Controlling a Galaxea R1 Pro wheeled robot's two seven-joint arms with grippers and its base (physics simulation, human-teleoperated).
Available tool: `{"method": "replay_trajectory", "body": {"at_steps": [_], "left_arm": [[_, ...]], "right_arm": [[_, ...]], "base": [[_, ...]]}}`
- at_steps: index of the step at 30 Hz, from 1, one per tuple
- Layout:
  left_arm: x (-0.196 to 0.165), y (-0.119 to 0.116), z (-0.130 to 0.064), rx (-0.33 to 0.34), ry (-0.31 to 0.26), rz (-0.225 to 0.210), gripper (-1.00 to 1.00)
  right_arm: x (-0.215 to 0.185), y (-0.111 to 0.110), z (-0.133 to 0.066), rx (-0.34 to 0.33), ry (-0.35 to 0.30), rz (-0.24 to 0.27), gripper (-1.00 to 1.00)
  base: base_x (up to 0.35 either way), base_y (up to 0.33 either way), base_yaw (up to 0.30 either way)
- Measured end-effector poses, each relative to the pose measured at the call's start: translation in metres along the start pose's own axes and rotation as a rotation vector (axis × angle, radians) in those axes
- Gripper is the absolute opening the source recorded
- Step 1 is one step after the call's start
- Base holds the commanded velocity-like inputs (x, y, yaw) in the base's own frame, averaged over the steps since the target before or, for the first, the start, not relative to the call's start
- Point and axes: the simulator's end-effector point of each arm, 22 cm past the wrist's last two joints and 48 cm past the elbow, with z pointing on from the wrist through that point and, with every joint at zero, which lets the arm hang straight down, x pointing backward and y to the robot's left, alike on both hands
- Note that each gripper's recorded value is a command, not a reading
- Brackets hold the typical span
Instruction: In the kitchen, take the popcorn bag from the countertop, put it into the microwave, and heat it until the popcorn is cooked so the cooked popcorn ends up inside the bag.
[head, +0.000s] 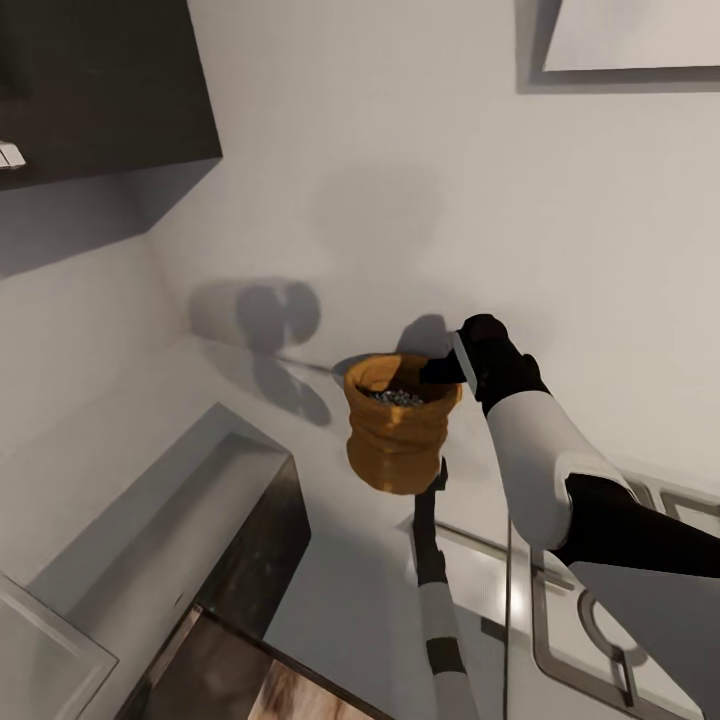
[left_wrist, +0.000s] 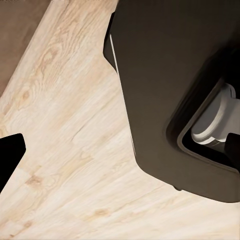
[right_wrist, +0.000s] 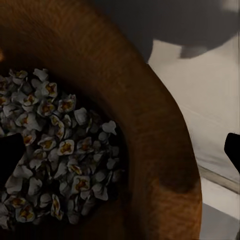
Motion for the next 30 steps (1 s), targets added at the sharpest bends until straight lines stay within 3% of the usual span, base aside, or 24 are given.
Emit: {"method": "replay_trajectory", "body": {"at_steps": [30], "left_arm": [[0.0,0.0,0.0,0.001,-0.001,-0.002,1.0]], "right_arm": [[0.024,-0.005,0.013,0.006,0.032,0.006,1.0]], "base": [[0.018,0.0,0.0]]}}
